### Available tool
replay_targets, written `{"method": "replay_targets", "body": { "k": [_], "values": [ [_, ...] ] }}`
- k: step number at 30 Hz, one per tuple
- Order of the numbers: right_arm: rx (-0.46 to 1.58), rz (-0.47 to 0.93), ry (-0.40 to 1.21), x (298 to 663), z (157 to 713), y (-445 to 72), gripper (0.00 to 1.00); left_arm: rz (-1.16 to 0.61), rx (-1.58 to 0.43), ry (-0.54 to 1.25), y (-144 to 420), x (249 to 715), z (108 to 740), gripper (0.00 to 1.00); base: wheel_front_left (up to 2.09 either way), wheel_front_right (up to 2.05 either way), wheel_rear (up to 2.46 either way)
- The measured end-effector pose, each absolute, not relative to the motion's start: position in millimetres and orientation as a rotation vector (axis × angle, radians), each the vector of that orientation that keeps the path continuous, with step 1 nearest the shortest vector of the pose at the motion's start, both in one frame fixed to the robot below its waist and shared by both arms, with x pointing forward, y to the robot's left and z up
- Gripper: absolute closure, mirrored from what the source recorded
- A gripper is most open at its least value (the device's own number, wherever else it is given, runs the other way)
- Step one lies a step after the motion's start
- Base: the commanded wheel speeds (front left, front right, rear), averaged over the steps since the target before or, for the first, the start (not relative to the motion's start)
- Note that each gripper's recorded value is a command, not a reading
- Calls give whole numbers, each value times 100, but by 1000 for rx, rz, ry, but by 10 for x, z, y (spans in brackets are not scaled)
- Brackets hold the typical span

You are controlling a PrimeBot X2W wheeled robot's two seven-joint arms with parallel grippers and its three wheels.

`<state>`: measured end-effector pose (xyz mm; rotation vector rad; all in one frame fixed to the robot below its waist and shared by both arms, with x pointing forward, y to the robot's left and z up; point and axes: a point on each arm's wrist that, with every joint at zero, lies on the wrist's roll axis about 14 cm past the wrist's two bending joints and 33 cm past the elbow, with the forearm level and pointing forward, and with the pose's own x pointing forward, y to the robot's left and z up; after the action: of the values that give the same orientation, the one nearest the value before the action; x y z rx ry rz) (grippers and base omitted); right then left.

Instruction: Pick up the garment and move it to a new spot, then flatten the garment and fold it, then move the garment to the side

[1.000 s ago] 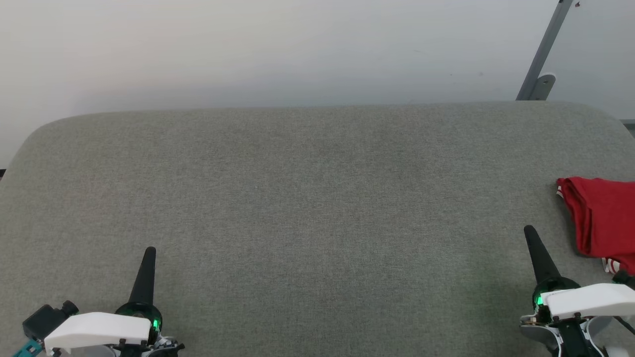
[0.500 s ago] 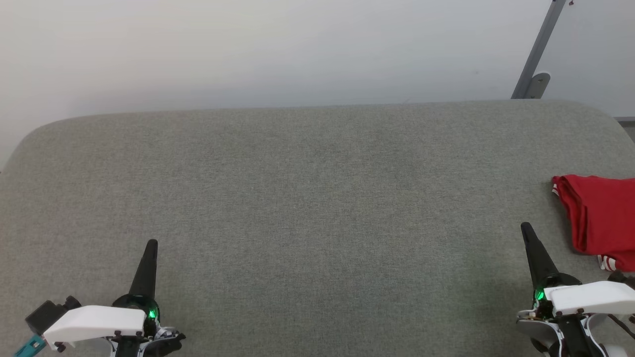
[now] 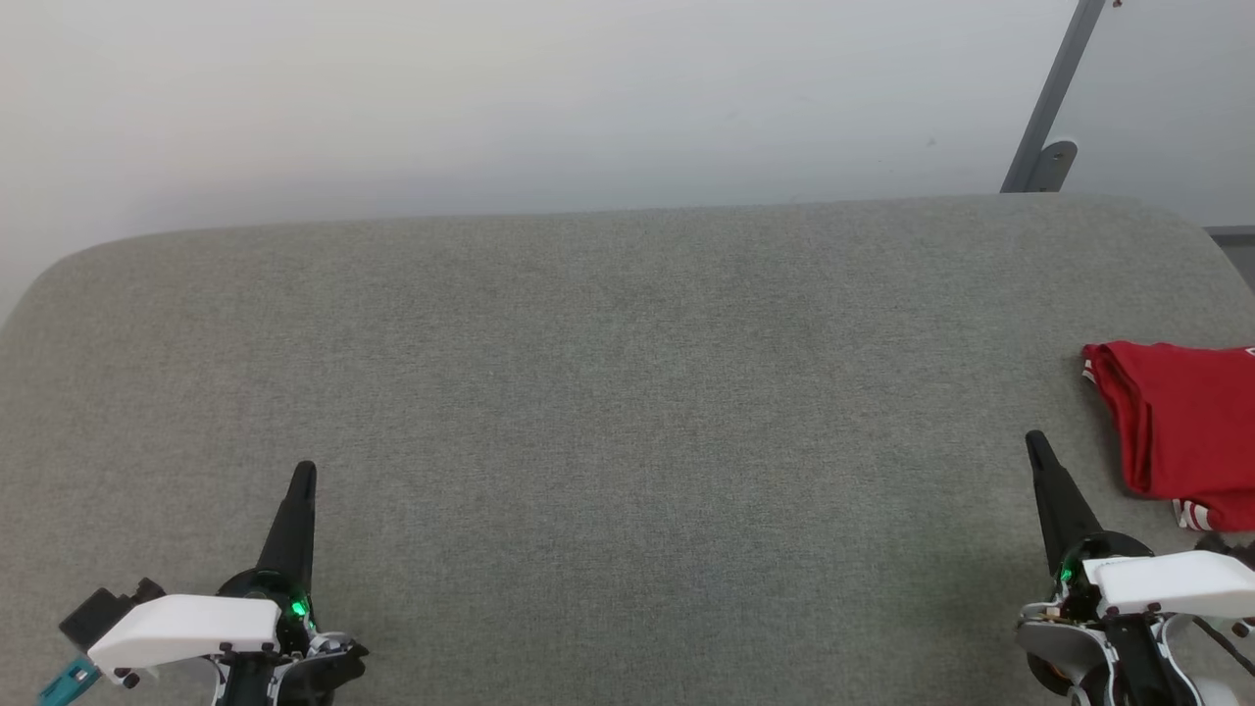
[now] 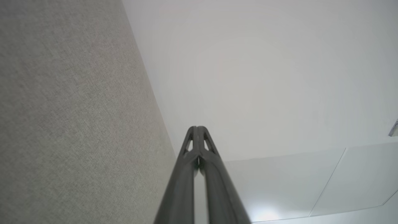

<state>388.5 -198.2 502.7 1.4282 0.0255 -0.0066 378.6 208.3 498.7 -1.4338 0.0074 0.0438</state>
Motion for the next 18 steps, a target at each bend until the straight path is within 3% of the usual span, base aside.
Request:
{"method": "replay_targets", "body": {
  "k": [18],
  "values": [
    [1544,-10,12,3871,5033,-2002,100,18,-1550,10,2016,3855,5023,100,0,0,0]
  ]
}}
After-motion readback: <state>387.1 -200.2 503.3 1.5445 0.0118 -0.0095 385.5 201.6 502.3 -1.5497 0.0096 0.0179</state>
